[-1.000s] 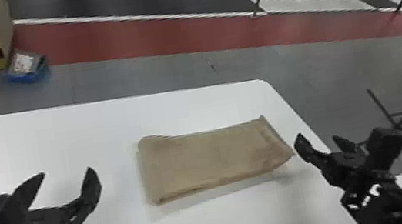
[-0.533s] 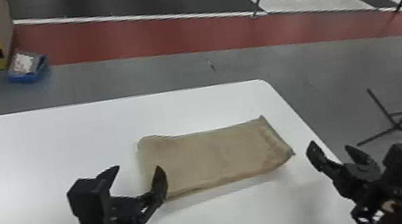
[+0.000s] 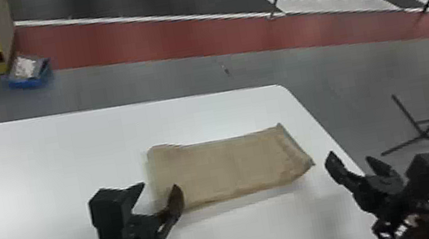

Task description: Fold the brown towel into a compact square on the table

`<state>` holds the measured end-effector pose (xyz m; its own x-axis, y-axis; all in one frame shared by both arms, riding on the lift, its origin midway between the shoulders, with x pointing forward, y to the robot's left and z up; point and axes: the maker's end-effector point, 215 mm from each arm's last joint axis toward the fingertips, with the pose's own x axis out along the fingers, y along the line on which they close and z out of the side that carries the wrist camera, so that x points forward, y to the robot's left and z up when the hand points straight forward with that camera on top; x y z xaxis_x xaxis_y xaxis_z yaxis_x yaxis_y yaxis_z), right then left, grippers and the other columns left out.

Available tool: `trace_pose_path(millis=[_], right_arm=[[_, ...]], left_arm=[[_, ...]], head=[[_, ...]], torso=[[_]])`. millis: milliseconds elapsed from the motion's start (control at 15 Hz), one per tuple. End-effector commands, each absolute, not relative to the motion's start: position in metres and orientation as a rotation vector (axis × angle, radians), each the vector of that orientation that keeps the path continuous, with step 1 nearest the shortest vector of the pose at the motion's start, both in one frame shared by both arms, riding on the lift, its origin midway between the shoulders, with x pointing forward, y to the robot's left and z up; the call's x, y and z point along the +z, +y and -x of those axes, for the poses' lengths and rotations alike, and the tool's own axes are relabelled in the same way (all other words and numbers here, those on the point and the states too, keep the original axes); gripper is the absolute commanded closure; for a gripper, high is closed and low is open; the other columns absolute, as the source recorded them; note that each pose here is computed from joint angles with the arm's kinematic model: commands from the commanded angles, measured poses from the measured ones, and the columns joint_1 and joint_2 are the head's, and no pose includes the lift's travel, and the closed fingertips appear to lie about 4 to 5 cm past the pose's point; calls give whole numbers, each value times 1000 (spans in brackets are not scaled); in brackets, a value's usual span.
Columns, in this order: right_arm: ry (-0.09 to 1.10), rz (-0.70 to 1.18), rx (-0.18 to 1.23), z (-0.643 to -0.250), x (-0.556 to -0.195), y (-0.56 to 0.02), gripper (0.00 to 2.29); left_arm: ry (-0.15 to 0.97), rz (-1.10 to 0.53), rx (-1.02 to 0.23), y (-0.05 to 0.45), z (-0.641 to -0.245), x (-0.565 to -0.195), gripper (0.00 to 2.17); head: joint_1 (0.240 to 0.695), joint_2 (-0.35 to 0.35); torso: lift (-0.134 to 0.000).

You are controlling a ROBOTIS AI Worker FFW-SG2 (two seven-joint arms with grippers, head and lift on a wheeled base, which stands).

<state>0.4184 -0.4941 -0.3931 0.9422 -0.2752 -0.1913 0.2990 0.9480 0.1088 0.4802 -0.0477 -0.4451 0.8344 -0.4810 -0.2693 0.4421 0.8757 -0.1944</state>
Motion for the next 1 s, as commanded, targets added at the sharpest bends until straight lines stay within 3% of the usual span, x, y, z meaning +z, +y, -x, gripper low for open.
trace_pose_path(millis=[0, 67, 133, 533, 667, 733, 933], right_arm=[[184, -146, -285, -423, -399, -490, 70], [185, -147, -287, -423, -400, -491, 70], [186, -149, -288, -423, -401, -491, 70], [191, -170, -290, -423, -406, -492, 70], [188, -171, -290, -424, -405, -492, 70], [189, -172, -289, -424, -405, -491, 73], [189, -176, -287, -425, -406, -489, 80]], left_arm=[[322, 135, -506, -50, -475, -446, 417], [317, 134, -508, -50, -475, -443, 525], [324, 131, -507, -49, -475, -446, 792], [366, 120, -542, -56, -467, -455, 856], [345, 133, -527, -52, -469, -443, 1531], [336, 137, -518, -49, -470, -438, 1737], [324, 148, -475, -27, -477, -433, 1737]], head=[[695, -350], [695, -350], [695, -350], [695, -350], [695, -350], [695, -350], [695, -350]], torso=[[-123], [-123], [-123], [-123], [-123], [-123], [-123]])
